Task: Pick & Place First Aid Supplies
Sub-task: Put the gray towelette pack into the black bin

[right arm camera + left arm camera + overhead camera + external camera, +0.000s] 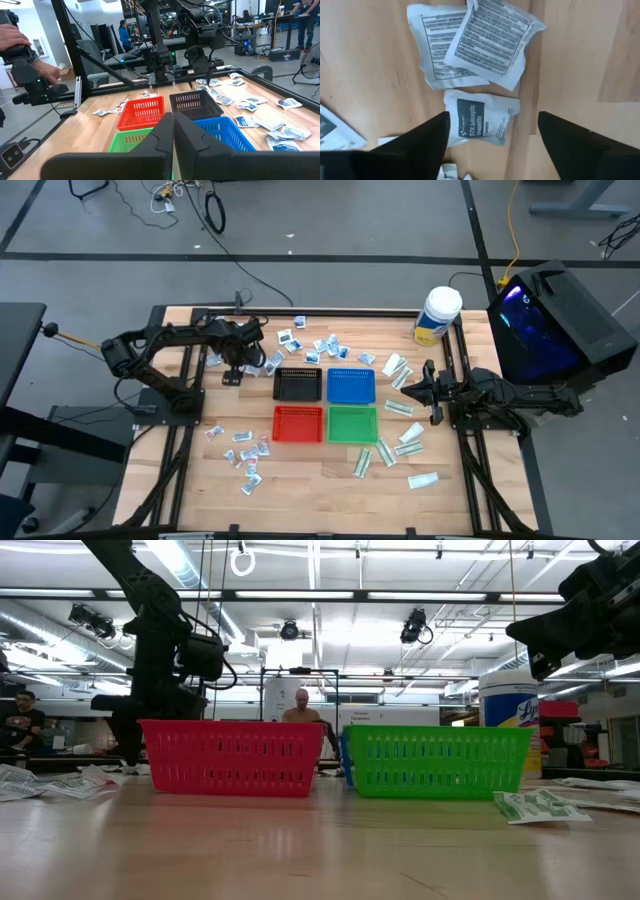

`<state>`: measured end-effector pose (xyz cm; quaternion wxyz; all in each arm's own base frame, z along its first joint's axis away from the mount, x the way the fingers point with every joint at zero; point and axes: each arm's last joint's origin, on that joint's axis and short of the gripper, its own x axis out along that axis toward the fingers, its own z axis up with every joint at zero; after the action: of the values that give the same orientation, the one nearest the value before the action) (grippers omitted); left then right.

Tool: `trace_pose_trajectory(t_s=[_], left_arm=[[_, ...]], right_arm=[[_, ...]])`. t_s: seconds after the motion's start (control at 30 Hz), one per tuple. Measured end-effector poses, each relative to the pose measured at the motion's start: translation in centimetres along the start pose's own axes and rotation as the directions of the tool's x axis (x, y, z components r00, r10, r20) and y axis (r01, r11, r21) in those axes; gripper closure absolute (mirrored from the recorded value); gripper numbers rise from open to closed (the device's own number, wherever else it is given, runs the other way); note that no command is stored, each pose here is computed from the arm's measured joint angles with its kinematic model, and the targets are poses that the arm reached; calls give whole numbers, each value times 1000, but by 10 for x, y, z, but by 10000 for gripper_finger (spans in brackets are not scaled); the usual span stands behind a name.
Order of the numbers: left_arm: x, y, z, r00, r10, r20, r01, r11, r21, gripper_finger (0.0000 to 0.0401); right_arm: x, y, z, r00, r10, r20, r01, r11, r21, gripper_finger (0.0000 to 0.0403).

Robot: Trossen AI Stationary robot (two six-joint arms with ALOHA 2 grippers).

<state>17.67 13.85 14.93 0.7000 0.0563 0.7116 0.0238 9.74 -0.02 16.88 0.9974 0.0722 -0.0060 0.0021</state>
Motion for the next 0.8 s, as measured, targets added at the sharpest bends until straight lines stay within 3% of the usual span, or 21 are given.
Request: trace_pose_trajectory(t_s=[0.8], left_arm=[[1,10,-3,999,-6,54,5,1000,30,71]], right_arm=[[0,0,0,1000,0,0,0,1000,0,385]])
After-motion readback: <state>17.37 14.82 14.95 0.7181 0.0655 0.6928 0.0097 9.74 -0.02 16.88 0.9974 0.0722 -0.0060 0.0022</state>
